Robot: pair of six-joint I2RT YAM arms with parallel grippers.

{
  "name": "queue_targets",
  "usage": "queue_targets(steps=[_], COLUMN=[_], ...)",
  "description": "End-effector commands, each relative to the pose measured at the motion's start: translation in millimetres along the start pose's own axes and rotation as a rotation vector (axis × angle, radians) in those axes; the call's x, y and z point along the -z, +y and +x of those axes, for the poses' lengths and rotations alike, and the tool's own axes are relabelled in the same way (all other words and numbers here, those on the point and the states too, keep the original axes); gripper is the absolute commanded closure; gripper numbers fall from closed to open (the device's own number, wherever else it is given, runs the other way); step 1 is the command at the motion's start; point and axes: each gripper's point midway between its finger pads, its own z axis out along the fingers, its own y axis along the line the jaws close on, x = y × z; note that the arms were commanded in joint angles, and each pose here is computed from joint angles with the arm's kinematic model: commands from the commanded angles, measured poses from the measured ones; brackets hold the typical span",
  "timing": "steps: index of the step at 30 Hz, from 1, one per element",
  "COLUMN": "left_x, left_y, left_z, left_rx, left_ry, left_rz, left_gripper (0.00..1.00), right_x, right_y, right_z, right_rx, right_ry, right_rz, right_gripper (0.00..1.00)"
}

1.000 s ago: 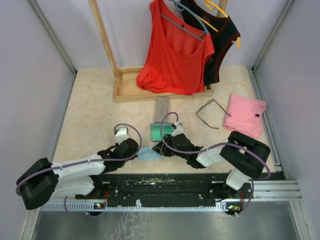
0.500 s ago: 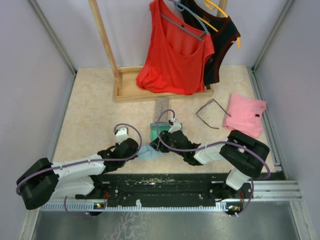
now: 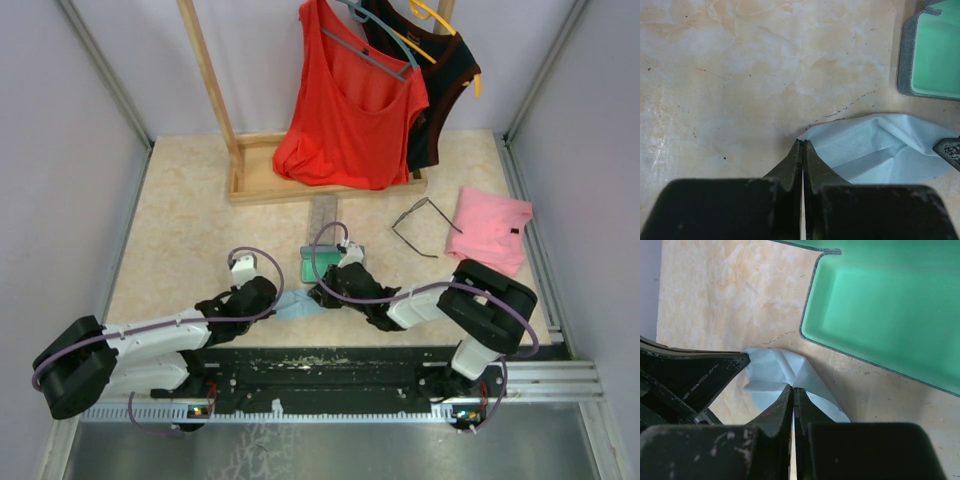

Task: Organize the sunglasses
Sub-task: Adjust the glasses cleaning cloth at the center of the board.

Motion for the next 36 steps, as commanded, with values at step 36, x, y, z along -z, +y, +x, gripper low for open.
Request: queue_targets(steps=[36], left_x=[120], left_y=[-75], left_z=[39], left_rx=[-0.243], left_ry=[0.101], left_rz=[0.285], left_gripper=[1.0], right_x=[158], right_y=[52], right_z=[20], right_rx=[0.055], right_ry=[0.062], right_rz=[-0.03], right_gripper=[1.0])
